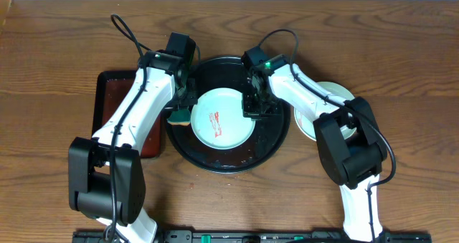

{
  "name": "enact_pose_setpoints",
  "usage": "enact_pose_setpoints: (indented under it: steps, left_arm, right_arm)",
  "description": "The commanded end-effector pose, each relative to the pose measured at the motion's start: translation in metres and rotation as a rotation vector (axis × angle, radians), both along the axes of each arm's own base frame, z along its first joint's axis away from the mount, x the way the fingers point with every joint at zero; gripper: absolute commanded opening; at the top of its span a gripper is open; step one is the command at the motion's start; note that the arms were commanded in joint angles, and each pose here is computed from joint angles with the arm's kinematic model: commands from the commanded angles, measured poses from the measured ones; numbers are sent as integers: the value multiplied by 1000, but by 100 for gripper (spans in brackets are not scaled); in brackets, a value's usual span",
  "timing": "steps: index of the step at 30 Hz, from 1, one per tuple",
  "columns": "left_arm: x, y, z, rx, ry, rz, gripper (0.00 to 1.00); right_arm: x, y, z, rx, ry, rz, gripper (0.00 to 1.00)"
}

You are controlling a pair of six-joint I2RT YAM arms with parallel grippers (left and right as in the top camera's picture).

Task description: Clean dirty plates on tray and stack at the side

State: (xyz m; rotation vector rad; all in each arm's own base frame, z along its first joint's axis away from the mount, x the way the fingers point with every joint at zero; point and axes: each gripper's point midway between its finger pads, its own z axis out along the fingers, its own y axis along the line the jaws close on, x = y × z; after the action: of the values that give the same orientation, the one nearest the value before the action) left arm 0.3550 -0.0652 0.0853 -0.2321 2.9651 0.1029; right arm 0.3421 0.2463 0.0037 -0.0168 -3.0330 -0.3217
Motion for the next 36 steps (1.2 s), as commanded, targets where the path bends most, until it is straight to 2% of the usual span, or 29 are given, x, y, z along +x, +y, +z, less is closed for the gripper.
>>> enact_pose_setpoints:
  steps: [1,8,19,28,30,36]
  left_arm:
    - [1,-11,-1,-63,12,2,8]
    - [-4,-21,-15,-86,17,26,8]
    - [-14,-63,-43,-97,27,16,8]
    - [-38,-78,-96,-50,174,31,7]
    - [-46,-90,-106,-111,233,-16,7]
    - [-72,-152,-92,-495,334,-391,7]
  right_arm:
    - [-2,-7,-20,-34,16,-29,1]
    - [8,-1,-22,2,-55,91,1]
    - [-7,-9,-47,-6,-38,93,1]
    - [-6,-9,-48,-5,-42,94,1]
    - [-6,-9,-48,-5,-43,94,1]
    - [-5,-8,-48,-2,-48,94,1]
